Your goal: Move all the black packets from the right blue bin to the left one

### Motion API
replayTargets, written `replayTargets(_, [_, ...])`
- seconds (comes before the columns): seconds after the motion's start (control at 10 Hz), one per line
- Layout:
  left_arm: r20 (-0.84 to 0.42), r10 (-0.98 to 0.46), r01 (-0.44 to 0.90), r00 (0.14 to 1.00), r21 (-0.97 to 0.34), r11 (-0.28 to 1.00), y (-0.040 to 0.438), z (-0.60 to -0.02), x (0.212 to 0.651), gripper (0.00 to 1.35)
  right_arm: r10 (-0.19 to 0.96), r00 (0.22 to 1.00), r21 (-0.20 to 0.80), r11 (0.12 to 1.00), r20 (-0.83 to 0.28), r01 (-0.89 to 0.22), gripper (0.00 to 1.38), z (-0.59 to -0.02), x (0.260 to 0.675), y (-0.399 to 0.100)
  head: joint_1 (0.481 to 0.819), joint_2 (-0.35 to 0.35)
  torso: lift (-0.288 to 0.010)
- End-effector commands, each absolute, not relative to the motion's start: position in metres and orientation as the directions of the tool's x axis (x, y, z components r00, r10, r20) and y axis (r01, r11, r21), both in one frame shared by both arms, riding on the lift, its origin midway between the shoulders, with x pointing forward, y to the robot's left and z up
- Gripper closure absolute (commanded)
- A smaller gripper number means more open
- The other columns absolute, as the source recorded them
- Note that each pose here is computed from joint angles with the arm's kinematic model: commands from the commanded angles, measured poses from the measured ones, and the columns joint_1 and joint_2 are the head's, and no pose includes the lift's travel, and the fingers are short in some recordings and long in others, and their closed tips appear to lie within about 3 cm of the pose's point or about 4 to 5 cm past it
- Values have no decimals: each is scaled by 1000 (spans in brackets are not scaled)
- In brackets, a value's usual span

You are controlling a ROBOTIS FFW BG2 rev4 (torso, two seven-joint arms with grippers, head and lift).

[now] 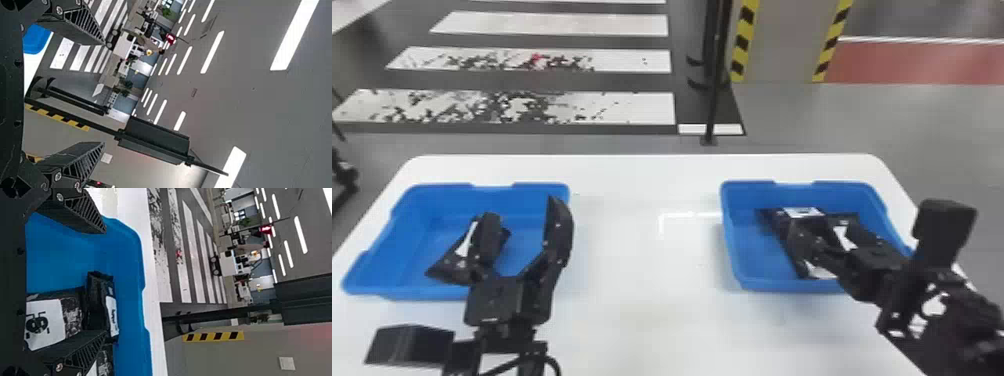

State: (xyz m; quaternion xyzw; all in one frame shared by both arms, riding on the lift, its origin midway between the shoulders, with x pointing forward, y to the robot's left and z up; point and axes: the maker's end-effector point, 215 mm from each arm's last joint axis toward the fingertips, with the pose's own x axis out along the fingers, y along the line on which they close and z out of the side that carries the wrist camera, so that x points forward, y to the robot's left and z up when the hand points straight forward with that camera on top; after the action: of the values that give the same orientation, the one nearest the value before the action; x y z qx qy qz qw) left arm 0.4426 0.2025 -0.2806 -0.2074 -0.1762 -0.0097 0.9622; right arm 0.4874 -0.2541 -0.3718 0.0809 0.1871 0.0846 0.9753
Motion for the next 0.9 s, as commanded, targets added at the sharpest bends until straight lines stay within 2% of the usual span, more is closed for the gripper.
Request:
replayTargets(0.0, [339,50,95,939,-397,913,201,-281,443,148,183,877,172,978,-444,-117,130,-387,486,-260,695,-62,-168])
replayTargets(0.2, [334,41,101,942,-396,913,198,-282,443,148,154,794,127,987,-588,-98,131,-401,482,-269,695,-73,-168])
replayTargets(0.4, [315,27,106,949,-399,911,195,-288,445,148,98,730,80,995,-676,-59,131,-406,483,-287,695,-86,-168])
replayTargets(0.8, [302,12,119,953,-414,903,190,-292,447,148,108,653,89,994,-750,-62,134,-426,489,-284,695,-118,-168])
